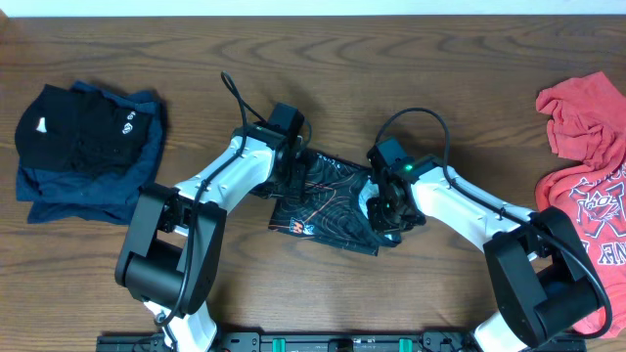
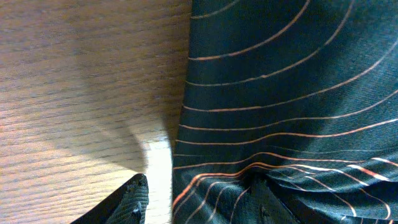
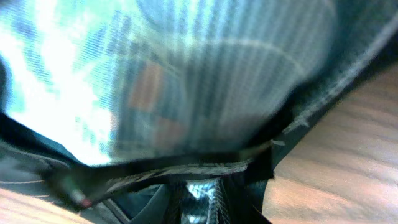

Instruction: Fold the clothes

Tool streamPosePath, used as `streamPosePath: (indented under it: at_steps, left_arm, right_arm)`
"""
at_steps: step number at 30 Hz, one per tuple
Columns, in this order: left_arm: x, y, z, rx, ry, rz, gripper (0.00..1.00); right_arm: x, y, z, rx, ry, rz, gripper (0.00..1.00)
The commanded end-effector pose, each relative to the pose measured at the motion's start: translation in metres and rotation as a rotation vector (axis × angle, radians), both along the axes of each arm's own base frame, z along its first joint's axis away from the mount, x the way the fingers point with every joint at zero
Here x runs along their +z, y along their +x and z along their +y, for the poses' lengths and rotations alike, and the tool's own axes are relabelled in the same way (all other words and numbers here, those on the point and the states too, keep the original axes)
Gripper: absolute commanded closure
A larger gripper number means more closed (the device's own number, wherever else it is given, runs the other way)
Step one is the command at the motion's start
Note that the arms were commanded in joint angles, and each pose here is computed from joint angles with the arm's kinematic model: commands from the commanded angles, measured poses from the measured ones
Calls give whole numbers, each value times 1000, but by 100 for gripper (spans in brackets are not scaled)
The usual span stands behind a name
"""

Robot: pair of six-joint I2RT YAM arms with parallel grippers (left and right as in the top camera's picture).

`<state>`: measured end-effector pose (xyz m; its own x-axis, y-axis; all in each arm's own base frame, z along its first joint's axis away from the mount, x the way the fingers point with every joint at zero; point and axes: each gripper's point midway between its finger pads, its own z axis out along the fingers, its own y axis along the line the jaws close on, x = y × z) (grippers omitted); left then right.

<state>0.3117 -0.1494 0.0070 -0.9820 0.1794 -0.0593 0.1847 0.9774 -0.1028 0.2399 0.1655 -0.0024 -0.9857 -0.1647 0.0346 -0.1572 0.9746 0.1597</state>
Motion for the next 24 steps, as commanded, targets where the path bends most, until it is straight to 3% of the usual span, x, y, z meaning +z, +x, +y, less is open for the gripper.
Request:
streamPosePath:
  at_steps: [1,5,9,12,17,20,24]
  left_arm:
    - [-2,3,4,-4,25,-4,45]
    - [17,10,3,3,4,-44,44]
    - [56,32,4,16,-44,-161,24]
    - [73,43,-3,-22,-146,-217,15]
    - [71,56,-4,-30,-328,-199,12]
    - [65,62,-6,-56,-426,-183,12]
    - [45,62,0,-69,-436,-144,12]
  right_arm:
    - [-4,-10,12,27,63,36,82]
    - [-6,-6,-4,-37,-22,24,86]
    - [2,6,-15,-72,-59,-24,85]
    - [17,19,-26,-98,-79,-95,83]
    - [49,35,-37,-140,-56,-210,75]
    - [64,40,-39,-151,-43,-263,64]
    - [73,42,-39,-156,-31,-292,62]
